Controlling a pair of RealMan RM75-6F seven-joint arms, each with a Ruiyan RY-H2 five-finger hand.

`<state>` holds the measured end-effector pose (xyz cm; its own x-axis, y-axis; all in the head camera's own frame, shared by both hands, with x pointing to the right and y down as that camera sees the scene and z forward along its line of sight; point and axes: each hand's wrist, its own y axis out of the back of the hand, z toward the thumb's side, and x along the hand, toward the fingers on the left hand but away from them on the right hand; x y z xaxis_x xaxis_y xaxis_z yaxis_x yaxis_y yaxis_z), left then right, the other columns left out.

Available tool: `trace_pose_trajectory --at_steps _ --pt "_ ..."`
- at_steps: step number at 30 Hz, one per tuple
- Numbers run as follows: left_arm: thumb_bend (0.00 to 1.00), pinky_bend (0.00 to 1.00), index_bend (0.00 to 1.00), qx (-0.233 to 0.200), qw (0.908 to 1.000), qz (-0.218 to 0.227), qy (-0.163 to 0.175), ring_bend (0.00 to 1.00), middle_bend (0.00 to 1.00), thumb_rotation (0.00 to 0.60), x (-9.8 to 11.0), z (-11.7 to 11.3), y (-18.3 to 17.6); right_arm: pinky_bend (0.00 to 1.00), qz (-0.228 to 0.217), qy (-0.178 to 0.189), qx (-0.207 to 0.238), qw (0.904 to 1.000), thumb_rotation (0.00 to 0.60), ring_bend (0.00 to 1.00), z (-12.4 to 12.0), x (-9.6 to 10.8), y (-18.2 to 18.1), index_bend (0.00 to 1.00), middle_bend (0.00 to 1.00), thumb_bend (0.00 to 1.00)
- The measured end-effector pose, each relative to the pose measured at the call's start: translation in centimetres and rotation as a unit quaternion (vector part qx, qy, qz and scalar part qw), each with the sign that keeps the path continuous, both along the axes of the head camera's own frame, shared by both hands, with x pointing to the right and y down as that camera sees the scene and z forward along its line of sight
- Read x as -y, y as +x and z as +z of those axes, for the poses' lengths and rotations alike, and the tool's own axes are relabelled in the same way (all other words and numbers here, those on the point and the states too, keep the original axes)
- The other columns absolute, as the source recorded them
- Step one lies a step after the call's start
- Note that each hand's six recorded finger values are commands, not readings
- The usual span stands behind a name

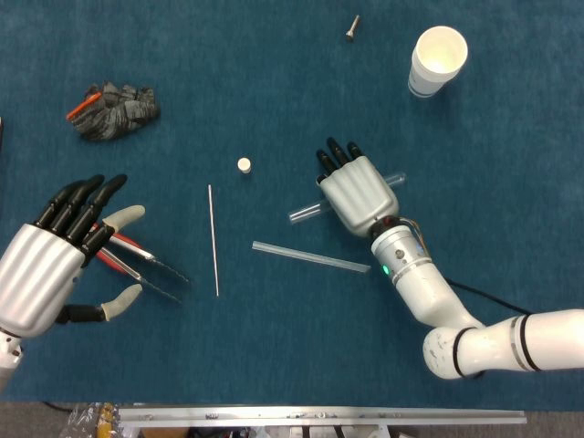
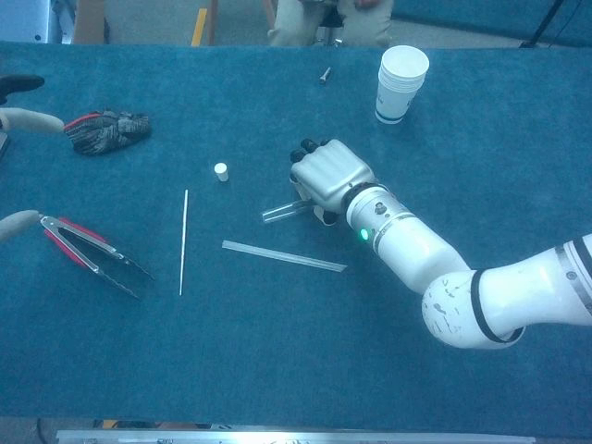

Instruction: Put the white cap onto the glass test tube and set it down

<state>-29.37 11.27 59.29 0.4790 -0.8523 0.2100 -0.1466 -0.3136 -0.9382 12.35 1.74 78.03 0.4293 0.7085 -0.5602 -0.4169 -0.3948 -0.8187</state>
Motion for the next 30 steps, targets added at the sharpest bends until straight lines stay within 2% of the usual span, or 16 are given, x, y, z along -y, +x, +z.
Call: trace_pose_trajectory --at_steps 8,14,16,19,25,30 --pt "0.26 0.00 0.17 0.004 1.0000 -0.003 0.000 0.00 0.00 0.317 0.4 0.1 -0.1 0.26 0.022 0.007 0.030 0.9993 0.600 0.04 -1.4 1.1 0.6 0.56 0.20 0.46" --pt "0.26 0.00 0.17 0.003 0.9999 -0.013 0.002 0.00 0.00 0.344 1.4 -0.3 -0.7 0.27 0.042 0.019 0.060 0.9972 0.600 0.06 -3.9 2.5 1.8 0.58 0.21 0.47" --pt "0.26 0.00 0.18 0.003 0.9998 -0.017 0.002 0.00 0.00 0.380 2.0 -0.5 -0.9 0.27 0.052 0.023 0.071 0.9958 0.600 0.06 -4.9 3.1 2.4 0.59 0.22 0.47" --pt "0.26 0.00 0.19 0.000 0.9998 -0.019 0.000 0.00 0.01 0.509 2.9 -0.8 -1.0 0.27 0.066 0.029 0.088 0.9934 0.600 0.06 -6.5 3.9 3.3 0.60 0.22 0.47" --pt "0.26 0.00 0.19 -0.033 0.9989 -0.020 -0.025 0.00 0.05 0.591 4.1 -0.7 -0.3 0.27 0.085 0.045 0.106 0.9897 0.600 0.06 -9.6 5.3 5.3 0.60 0.22 0.47" --pt "0.26 0.00 0.21 -0.056 0.9974 -0.009 -0.044 0.00 0.09 0.600 5.7 0.2 1.1 0.27 0.095 0.051 0.110 0.9881 0.600 0.06 -11.5 6.0 6.7 0.60 0.22 0.47"
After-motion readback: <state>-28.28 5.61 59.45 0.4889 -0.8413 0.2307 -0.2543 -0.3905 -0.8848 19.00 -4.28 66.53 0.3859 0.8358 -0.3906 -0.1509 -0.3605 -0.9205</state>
